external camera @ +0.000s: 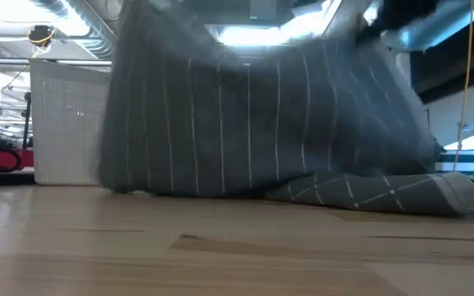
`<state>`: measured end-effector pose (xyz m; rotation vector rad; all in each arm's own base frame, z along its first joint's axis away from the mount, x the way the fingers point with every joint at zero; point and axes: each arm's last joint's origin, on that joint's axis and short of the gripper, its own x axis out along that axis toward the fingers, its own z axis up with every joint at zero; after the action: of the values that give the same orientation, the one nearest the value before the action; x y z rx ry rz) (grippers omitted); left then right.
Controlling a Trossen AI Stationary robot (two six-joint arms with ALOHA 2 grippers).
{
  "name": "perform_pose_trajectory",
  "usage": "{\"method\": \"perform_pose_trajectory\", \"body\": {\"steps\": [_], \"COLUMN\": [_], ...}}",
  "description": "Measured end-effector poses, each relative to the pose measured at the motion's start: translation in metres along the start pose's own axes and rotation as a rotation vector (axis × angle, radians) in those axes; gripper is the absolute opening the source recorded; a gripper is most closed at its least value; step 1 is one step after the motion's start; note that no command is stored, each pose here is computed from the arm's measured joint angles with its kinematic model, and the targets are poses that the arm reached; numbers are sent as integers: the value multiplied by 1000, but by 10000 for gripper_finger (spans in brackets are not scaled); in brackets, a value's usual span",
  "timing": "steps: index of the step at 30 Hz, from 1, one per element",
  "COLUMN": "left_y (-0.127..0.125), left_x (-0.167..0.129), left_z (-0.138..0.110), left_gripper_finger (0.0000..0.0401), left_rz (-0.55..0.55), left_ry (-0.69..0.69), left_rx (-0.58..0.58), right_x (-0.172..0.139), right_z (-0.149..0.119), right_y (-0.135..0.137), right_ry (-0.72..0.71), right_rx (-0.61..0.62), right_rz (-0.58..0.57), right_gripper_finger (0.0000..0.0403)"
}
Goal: Fold towel
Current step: Fold the gray checkered towel
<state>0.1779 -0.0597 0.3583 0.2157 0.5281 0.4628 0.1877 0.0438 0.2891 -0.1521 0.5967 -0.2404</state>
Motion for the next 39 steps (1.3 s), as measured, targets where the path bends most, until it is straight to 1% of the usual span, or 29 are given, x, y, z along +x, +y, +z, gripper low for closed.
{"method": "perform_pose_trajectory", "body": {"steps": [2, 4, 8, 10, 13, 16, 20, 23, 26, 29, 31, 33, 37, 39], "left_y": [-14, -26, -47, -57, -68, -74, -81, -84, -86, -86, -86, -86, -86, -87], "left_x": [10, 19, 36, 44, 54, 64, 73, 76, 78, 78, 78, 78, 78, 78], "left_z": [-13, -24, -48, -61, -75, -83, -88, -91, -93, -93, -93, -93, -93, -92], "left_gripper_finger": [15, 15, 15, 15, 15, 15, 15, 15, 15, 15, 15, 15, 15, 15], "left_rz": [-20, -50, -103, -105, -108, -93, -86, -84, -98, -99, -98, -97, -95, -93], "left_ry": [35, 79, 189, 231, 280, 329, 367, 391, 409, 409, 408, 407, 407, 406], "left_rx": [-2, -15, -77, -69, -5, 41, 48, 63, 75, 73, 63, 52, 44, 32], "right_x": [19, 34, 52, 59, 71, 82, 93, 92, 85, 79, 74, 71, 64, 57], "right_z": [-22, -38, -61, -68, -81, -93, -108, -111, -104, -99, -93, -85, -71, -62], "right_y": [14, 27, 53, 64, 79, 88, 93, 94, 93, 91, 92, 92, 90, 87], "right_ry": [7, -18, -19, -7, 65, 145, 257, 339, 441, 564, 627, 658, 702, 762], "right_rx": [8, 14, 11, 10, 4, 42, 122, 131, 121, 107, 101, 94, 71, 50], "right_rz": [49, 96, 174, 196, 207, 202, 216, 258, 278, 284, 313, 320, 304, 275], "right_gripper_finger": [2, 2, 1, 2, 10, 26, 60, 96, 129, 154, 164, 169, 168, 166]}}
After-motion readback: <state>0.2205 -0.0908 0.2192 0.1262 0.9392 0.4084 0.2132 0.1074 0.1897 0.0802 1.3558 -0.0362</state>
